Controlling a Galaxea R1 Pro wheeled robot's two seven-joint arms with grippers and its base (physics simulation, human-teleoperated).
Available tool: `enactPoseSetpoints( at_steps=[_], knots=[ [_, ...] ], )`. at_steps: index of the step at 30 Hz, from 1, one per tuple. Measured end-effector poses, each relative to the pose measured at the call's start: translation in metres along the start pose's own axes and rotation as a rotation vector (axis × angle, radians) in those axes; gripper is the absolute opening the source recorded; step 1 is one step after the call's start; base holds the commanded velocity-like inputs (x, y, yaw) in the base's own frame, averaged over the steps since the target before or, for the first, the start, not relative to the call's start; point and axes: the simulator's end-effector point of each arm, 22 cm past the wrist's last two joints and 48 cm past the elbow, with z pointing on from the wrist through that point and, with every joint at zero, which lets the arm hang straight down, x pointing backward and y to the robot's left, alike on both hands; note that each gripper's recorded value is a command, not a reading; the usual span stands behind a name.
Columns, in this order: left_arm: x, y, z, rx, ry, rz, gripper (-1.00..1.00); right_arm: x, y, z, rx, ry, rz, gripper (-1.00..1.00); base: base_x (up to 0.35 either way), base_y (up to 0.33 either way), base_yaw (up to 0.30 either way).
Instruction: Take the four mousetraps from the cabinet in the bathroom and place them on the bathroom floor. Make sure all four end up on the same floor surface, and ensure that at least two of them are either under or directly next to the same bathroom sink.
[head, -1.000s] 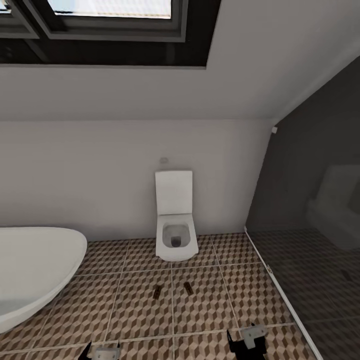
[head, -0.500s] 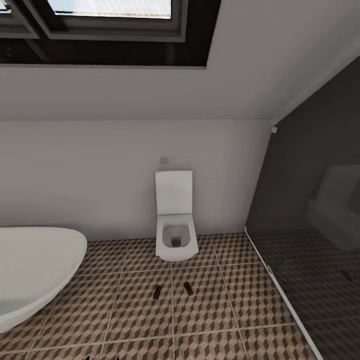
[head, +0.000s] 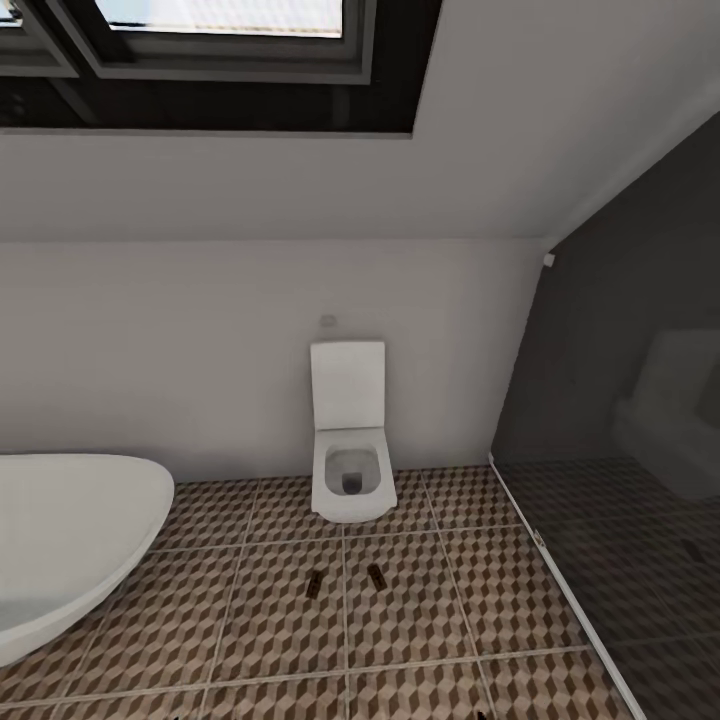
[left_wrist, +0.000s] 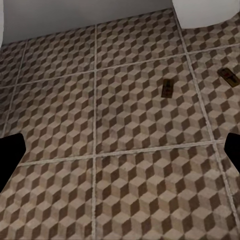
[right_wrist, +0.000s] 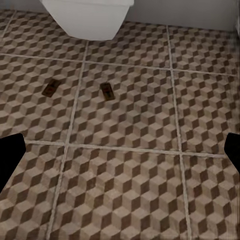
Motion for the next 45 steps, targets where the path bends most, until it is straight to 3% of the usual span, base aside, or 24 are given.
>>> enactPoseSetpoints(
  at_steps=[6, 16, 30, 45],
  knots=[
    [0.001, 0.002, 0.0, -0.021, 0.007, -0.023, 1.0, -0.026, -0.01, 0.01, 0.06, -0.064, 0.015, 1.0, 0.0, 0.0, 0.0],
    [0.001, -0.011, -0.003, -0.027, 0.015, -0.064, 1.0, -0.035, -0.017, 0.012, 0.088, -0.084, 0.021, 1.0, 0.0, 0.0, 0.0],
    [0.005, 0.017, 0.0, -0.059, 0.017, -0.042, 1.0, -0.031, -0.028, 0.012, 0.1, -0.079, 0.009, 1.0, 0.0, 0.0, 0.0],
    [0.007, 0.021, 0.0, -0.061, 0.021, -0.036, 1.0, -0.031, -0.029, 0.012, 0.1, -0.08, 0.009, 1.0, 0.0, 0.0, 0.0]
  ],
)
